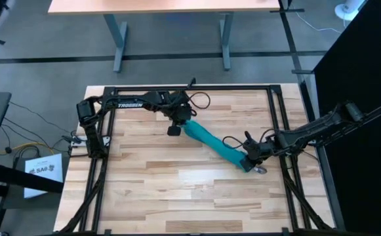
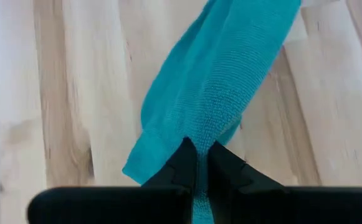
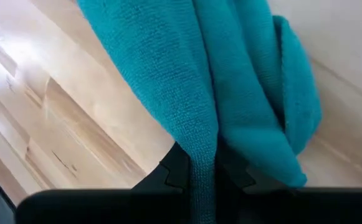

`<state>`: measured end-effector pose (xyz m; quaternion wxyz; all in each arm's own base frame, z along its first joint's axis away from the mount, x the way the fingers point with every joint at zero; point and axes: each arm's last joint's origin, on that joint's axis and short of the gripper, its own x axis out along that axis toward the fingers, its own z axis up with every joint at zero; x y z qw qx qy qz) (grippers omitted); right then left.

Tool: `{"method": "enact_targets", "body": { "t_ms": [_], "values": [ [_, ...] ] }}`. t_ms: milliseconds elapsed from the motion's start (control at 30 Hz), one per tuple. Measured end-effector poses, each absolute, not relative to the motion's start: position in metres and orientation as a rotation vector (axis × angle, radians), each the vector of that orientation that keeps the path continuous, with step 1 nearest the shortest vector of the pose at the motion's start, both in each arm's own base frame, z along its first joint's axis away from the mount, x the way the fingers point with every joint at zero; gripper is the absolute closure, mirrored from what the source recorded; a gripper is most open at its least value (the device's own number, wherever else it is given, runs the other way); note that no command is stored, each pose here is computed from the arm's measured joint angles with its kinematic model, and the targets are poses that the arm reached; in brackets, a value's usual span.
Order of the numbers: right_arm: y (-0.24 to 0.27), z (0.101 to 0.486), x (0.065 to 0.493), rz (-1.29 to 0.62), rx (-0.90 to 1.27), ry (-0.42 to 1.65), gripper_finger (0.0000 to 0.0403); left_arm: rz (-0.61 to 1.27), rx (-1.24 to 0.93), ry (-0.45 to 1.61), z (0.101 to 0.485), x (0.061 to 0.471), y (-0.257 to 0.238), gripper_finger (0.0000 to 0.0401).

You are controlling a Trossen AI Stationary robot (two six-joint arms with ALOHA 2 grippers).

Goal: Roll towel
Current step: Roll the blue towel

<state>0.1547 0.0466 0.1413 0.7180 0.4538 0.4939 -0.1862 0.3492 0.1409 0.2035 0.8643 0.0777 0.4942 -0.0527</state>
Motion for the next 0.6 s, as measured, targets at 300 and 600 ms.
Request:
{"method": "enact_targets", "body": {
  "t_ms": [300,600],
  "values": [
    [0.039,0.133,0.151,-0.452,1.012,1.107,0.0376,-0.163,0.135,1.120,0.162,0.360,0.149,0.0392],
    [0.038,0.133,0.151,-0.443,0.999,1.109,0.0376,-0.117,0.185,1.123,0.182,0.377,0.161,0.0364]
  ]
}}
